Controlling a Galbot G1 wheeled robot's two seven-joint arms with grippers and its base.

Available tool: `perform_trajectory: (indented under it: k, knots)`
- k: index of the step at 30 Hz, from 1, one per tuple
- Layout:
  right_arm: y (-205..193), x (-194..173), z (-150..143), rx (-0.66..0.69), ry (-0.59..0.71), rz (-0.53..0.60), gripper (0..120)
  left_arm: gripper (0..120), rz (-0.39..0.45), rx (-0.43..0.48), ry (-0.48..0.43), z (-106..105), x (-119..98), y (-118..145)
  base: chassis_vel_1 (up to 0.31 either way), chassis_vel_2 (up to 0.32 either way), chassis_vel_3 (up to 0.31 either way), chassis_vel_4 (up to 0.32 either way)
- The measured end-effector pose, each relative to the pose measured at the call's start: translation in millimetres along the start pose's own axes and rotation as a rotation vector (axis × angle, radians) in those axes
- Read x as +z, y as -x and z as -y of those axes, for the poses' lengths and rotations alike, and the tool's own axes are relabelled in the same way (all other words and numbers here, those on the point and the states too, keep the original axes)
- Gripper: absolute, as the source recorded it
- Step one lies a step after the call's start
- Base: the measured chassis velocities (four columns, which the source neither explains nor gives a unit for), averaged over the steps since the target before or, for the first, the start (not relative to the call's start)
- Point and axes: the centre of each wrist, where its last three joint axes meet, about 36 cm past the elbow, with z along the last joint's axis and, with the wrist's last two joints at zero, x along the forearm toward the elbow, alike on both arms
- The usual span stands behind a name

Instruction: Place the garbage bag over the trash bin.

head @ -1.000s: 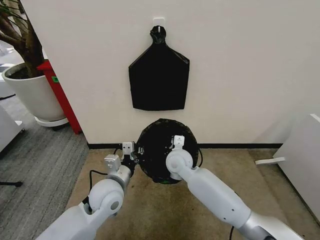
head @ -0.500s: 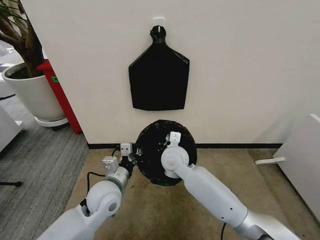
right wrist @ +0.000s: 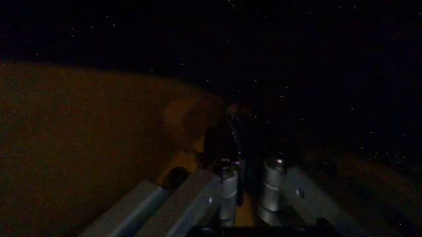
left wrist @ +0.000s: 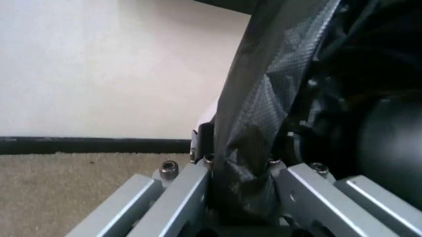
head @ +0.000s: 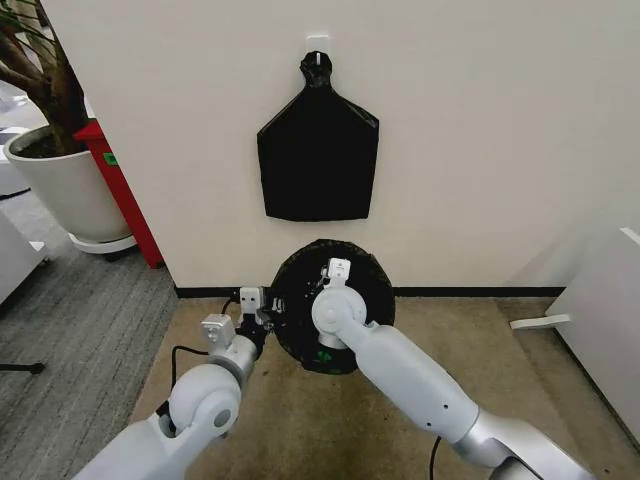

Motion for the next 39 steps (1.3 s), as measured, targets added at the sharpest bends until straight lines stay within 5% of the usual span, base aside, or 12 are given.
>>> perform_trajectory:
  k: [15,30,39]
  knots:
    - [-36,3,-10,-0.075,0.0,-0.006,0,1,0.016,-0.015,0.007,-6,-6,8,0.0,0.0,0.0,0.0]
    - [-9,27,-13,-0.031,-0.019,-0.051,0,1,0.03,0.002,-0.006,-1,-15,1,0.0,0.0,0.0,0.0]
    - [-57,23,-7,-0.094,-0.01,-0.027,0,1,0.035,-0.014,-0.002,-7,-17,6,0.0,0.0,0.0,0.0]
